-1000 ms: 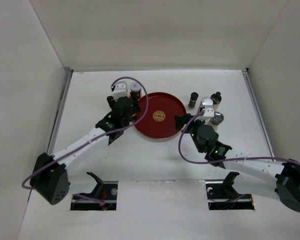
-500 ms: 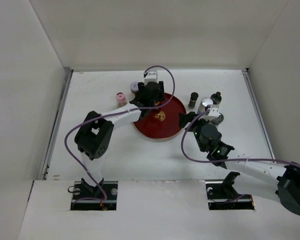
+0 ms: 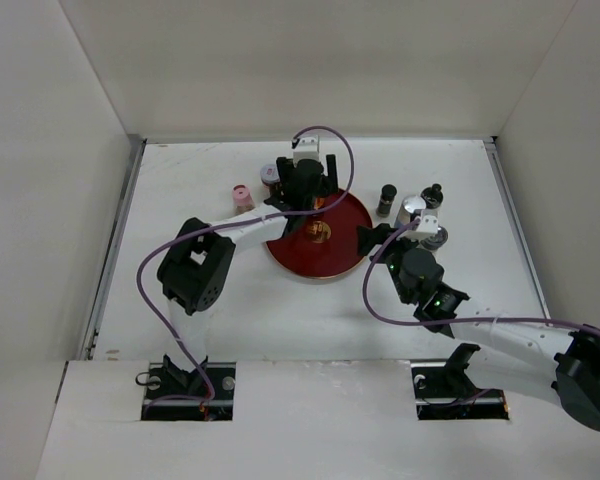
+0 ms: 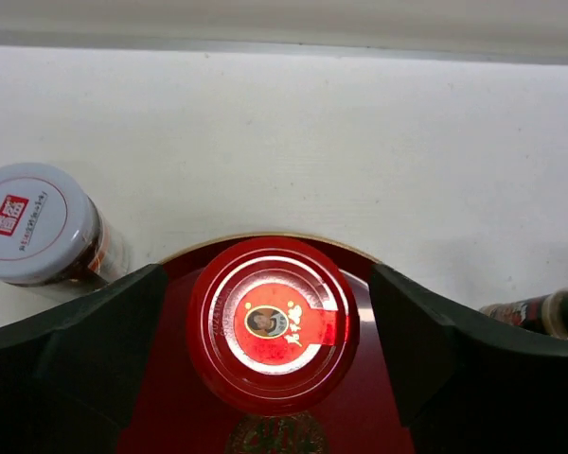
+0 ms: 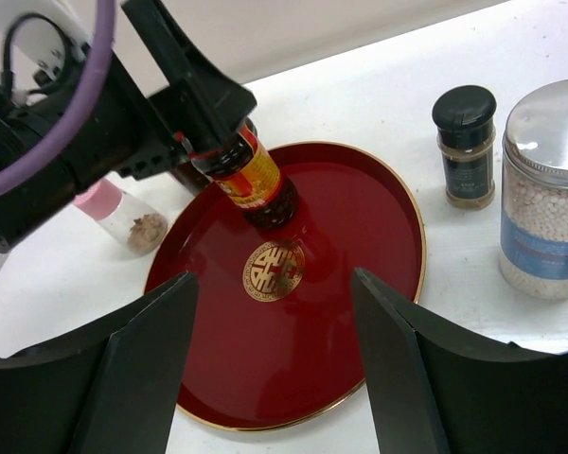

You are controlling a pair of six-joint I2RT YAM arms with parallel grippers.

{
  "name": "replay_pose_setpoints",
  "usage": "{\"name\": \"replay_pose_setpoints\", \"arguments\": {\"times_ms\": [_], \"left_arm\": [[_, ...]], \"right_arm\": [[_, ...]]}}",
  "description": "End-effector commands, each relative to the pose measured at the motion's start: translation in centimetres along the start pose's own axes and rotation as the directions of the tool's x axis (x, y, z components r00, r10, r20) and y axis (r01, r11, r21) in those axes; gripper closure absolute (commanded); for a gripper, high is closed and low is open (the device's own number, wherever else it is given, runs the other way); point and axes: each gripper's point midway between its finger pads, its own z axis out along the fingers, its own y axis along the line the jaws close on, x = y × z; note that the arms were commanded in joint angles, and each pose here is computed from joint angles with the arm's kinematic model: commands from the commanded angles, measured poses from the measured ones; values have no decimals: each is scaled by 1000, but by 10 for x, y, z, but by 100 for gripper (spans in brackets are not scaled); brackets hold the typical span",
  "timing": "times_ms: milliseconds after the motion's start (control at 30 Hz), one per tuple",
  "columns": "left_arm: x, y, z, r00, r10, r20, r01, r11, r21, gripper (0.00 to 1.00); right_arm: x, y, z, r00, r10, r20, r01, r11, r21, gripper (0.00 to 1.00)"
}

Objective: Organize the condiment bottles

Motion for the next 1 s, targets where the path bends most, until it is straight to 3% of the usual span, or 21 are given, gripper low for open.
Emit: {"name": "replay_pose_setpoints", "arguments": {"times_ms": [0,167,300,600,967], "left_arm": [[-76,-14,-24,982,-73,172,63,996,59,6],[-115,-8,-49,972,-75,221,55,994,96,2],[-134,22,-64,968,-86,236,77,996,48,9],[-85,93,-25,994,-45,-99,36,995,-94,11],[-49,105,20,972,3,-234,-34,991,-127,11]], "right_arm": [[-15,12,3,998,51,44,-49,998,-35,28],[-12,12,3,998,45,34,-44,998,-36,28],[-12,10,4,998,49,38,-48,998,-33,27],[-15,12,3,998,50,41,-48,998,-37,27],[-13,12,3,998,48,36,-47,998,-36,27]]}}
